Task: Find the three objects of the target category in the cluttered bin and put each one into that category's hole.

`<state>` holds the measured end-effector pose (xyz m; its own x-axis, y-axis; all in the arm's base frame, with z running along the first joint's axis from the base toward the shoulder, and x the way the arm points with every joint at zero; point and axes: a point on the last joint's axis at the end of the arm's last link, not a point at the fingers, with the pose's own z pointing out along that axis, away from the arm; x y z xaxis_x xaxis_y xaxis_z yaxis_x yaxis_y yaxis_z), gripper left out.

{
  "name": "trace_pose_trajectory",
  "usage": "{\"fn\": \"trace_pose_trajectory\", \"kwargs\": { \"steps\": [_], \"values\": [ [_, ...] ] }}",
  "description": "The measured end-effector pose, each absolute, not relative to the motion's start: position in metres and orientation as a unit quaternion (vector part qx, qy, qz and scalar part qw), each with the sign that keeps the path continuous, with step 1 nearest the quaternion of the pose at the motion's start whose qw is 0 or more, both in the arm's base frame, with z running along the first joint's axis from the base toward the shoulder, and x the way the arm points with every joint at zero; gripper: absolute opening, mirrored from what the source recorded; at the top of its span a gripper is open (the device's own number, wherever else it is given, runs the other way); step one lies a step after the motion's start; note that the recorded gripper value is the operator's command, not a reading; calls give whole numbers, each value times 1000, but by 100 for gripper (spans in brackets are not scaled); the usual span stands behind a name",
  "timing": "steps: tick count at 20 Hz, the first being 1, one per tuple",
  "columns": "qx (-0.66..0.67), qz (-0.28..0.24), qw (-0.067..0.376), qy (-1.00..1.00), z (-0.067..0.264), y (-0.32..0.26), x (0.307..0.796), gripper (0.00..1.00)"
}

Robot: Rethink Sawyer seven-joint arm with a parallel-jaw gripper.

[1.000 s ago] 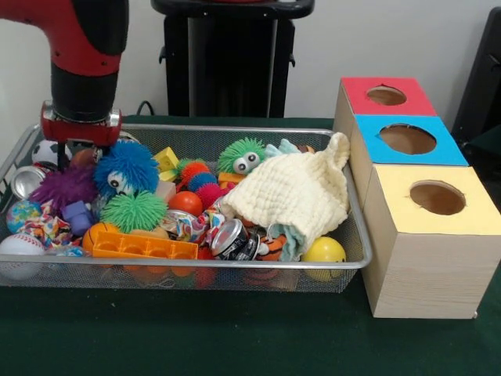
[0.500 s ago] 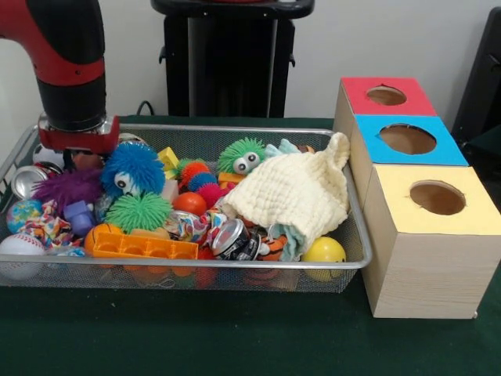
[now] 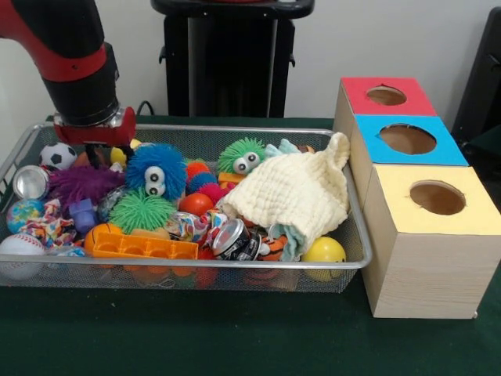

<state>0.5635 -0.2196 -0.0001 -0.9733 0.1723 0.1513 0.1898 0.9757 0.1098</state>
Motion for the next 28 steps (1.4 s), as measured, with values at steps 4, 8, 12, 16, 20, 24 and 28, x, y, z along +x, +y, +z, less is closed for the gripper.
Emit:
{"fn": "trace_pose_trajectory", "kwargs": {
  "steps": [4,8,12,16,20,24,28],
  "values": [
    [-84,-74,60,-992,8,-206,567,100],
    [-75,-76,31,-994,13,-196,573,100],
    [-62,-71,-18,-995,15,-187,583,100],
    [-46,-69,-63,-995,15,-172,596,100],
    [-26,-64,-70,-995,14,-159,601,100],
    [7,-56,-71,-996,10,-139,607,100],
    [26,-52,-71,-996,7,-125,611,100]
  ]
}}
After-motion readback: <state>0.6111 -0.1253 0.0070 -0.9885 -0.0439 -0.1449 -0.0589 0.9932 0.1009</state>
